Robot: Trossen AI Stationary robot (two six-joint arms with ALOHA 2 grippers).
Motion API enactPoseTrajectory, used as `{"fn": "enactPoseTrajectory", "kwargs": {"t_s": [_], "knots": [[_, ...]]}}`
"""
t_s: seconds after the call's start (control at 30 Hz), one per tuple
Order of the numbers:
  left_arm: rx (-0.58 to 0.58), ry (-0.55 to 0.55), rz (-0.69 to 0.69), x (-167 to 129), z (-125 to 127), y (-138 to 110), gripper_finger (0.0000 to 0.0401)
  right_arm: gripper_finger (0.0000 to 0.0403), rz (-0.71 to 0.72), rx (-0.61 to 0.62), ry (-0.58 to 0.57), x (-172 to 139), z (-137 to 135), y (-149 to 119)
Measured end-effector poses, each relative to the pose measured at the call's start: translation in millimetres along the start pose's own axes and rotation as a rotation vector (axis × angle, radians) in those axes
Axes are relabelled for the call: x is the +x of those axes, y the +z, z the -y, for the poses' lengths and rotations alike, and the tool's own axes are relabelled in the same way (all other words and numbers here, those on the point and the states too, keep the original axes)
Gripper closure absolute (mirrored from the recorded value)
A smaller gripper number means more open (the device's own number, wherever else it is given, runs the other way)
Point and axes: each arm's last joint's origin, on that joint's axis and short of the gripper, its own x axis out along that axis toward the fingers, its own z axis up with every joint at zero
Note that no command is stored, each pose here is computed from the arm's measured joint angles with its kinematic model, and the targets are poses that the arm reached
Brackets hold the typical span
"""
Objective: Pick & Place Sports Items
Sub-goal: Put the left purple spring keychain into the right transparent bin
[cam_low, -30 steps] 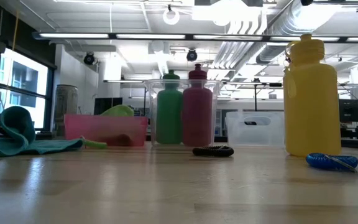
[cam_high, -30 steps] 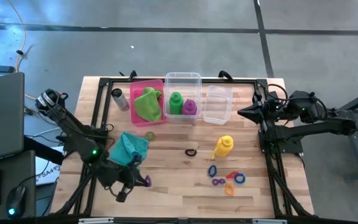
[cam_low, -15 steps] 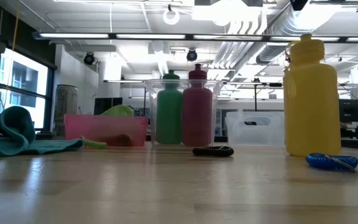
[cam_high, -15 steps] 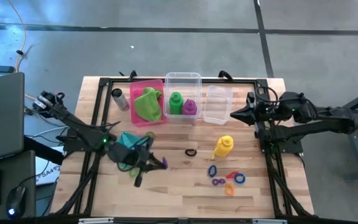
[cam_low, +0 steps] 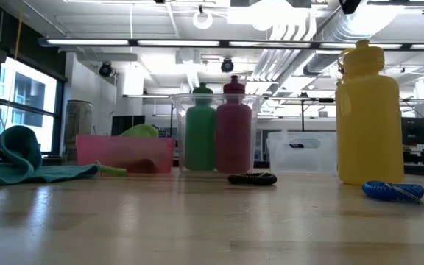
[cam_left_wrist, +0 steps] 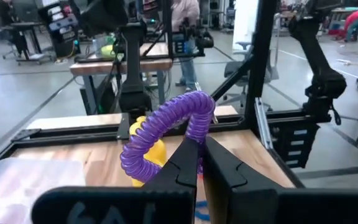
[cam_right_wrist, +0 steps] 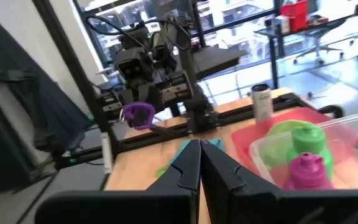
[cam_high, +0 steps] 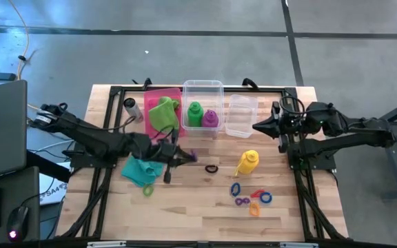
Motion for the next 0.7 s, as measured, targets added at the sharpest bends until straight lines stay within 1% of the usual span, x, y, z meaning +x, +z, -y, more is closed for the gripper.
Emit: {"fn": "enactPoseTrajectory", "kwargs": {"t_s": [0.13, 0.23, 0.4, 0.47, 0.57, 0.63, 0.7], "knots": [[-0.030, 0.001, 0.000, 2.7, -21.4, -0.4, 0.0398, 0.0403, 0.018, -0.032, -0.061, -0.3, 1.8, 0.6], [-0.050, 0.039, -0.007, 5.1, -35.1, -2.7, 0.0398, 0.0403, 0.024, -0.055, -0.088, -0.3, 2.6, 0.8], [-0.094, 0.107, 0.006, 6.1, -54.4, -2.8, 0.0398, 0.0403, 0.026, -0.051, -0.100, 1.3, 2.9, 0.7], [-0.096, 0.122, 0.006, 6.3, -58.7, -3.4, 0.0398, 0.0403, 0.025, -0.033, -0.106, 2.2, 3.2, 0.4], [-0.074, 0.114, 0.023, 6.6, -58.2, -0.1, 0.0398, 0.0403, 0.037, -0.006, -0.103, 2.2, 2.9, 1.4], [-0.062, 0.114, 0.037, 6.5, -58.0, 1.4, 0.0398, 0.0403, 0.054, -0.005, -0.098, 1.9, 2.4, 3.1], [-0.064, 0.122, 0.052, 6.4, -58.5, 3.0, 0.0398, 0.0403, 0.062, -0.031, -0.096, 2.0, 2.2, 4.0]]}}
